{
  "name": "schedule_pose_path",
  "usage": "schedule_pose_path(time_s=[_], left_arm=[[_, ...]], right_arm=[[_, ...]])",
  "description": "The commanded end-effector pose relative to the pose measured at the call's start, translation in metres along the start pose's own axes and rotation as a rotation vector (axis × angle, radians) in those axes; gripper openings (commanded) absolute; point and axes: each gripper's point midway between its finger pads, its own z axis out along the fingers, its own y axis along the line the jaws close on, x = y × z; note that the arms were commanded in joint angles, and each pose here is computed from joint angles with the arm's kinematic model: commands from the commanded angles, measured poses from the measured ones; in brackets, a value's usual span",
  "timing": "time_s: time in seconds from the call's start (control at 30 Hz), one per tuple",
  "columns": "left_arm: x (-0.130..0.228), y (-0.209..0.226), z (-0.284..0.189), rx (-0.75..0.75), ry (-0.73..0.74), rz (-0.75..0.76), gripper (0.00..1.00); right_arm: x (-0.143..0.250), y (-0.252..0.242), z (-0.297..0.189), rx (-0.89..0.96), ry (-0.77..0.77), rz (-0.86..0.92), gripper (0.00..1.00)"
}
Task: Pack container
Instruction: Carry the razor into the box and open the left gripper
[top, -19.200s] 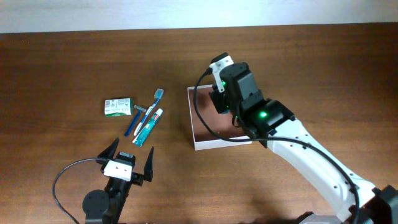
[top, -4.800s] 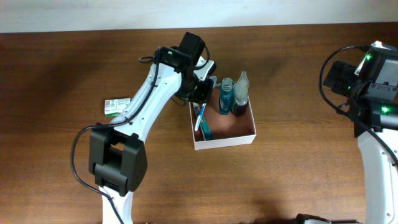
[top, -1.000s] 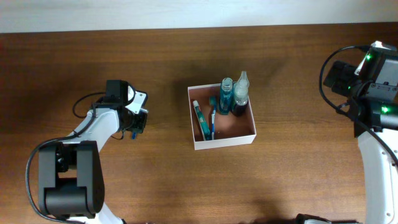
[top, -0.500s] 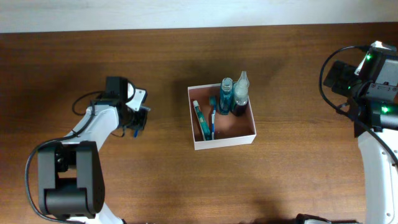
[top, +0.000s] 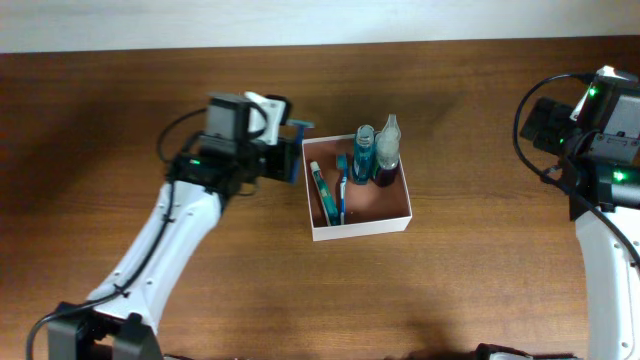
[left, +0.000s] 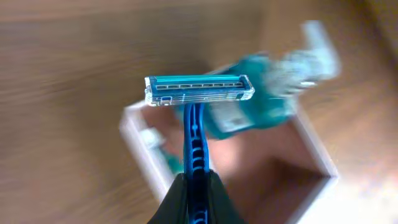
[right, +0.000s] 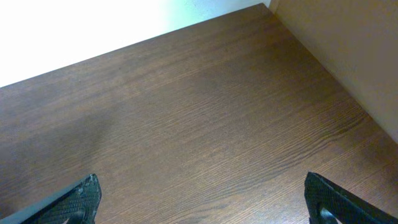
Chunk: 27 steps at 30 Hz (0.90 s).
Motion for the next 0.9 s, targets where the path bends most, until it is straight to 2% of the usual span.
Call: schedule_pose_path(time_s=[0.0,0.1,0.27,0.57,0.6,0.63,0.7,0.8,0.87], left_arm=[[-0.002,-0.045,0.012,0.072,-0.008,-0.064,0.01],[0.006,-0.056,0.027,0.013,-0.005,-0.127,0.01],[0.017,-0.075,0.033,0.037,0.028,-0.234,0.01],[0.024,-0.09,0.036,0.049,0.043,-0.247,0.01],[0.024,-0.09,0.036,0.049,0.043,-0.247,0.05],[0.024,-0.089,0.036,0.048,0.042,-0.248,0.2],[0.021,-0.084,0.035,0.041,0.037,-0.256,0.68],[0.013,-0.066,0.032,0.017,0.016,-0.286,0.81],[0.008,-0.049,0.028,-0.003,0.006,-0.316,0.85]], right_arm=[[-0.009,-0.003,-0.006,0.001,-0.026,0.012,0.99],[-0.009,-0.003,-0.006,0.001,-0.026,0.012,0.99],[-0.009,-0.003,-0.006,0.001,-0.026,0.012,0.99],[-0.009,-0.003,-0.006,0.001,-0.026,0.012,0.99],[-0.009,-0.003,-0.006,0.001,-0.026,0.012,0.99],[-0.009,-0.003,-0.006,0.001,-0.026,0.012,0.99],[-0.009,-0.003,-0.006,0.001,-0.026,0.012,0.99],[-0.009,-0.003,-0.006,0.001,-0.026,0.012,0.99],[-0.009,-0.003,-0.006,0.001,-0.026,0.012,0.99]])
